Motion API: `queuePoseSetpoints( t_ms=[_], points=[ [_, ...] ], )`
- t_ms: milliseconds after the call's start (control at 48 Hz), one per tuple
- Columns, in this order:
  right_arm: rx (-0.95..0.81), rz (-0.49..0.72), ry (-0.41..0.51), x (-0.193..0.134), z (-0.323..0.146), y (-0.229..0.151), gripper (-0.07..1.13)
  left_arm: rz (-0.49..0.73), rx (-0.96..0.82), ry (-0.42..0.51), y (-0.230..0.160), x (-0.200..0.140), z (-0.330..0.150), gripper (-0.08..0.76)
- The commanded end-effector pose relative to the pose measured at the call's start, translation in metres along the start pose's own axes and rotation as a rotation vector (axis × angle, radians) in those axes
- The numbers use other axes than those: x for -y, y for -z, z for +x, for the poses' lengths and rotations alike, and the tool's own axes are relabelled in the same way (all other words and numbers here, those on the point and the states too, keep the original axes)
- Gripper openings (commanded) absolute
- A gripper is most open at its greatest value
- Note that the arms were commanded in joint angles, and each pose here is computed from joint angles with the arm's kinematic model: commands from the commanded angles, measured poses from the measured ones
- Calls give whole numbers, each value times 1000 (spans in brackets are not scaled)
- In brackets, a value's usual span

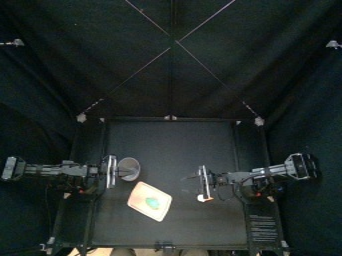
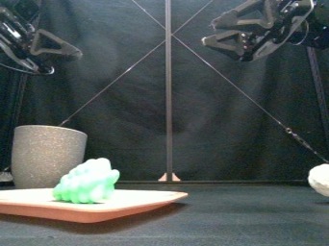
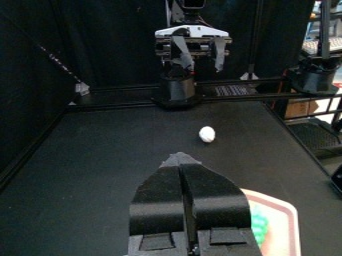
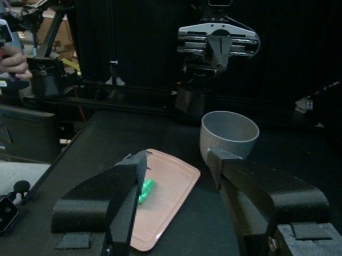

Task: Pick the green grapes then place it on the pink plate
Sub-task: Drop green grapes on the pink plate and return to neutral

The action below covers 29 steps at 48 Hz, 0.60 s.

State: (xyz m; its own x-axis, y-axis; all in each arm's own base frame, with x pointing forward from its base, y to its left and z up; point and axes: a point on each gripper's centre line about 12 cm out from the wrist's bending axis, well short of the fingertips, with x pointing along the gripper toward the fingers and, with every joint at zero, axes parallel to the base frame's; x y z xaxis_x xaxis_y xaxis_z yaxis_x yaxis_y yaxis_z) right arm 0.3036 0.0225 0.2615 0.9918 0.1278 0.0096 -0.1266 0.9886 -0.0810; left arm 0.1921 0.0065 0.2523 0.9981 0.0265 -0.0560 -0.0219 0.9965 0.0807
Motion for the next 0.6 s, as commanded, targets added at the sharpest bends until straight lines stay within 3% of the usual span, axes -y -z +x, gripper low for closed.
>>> queuePoseSetpoints(
  t_ms=[21,604],
  points=[
    [39,9,18,4,-3,-11,876,6,16,-4,-5,-1,1,126],
    [32,28,35,7,-4,-8,876,7,15,-5,-4,-1,1,126]
  ],
)
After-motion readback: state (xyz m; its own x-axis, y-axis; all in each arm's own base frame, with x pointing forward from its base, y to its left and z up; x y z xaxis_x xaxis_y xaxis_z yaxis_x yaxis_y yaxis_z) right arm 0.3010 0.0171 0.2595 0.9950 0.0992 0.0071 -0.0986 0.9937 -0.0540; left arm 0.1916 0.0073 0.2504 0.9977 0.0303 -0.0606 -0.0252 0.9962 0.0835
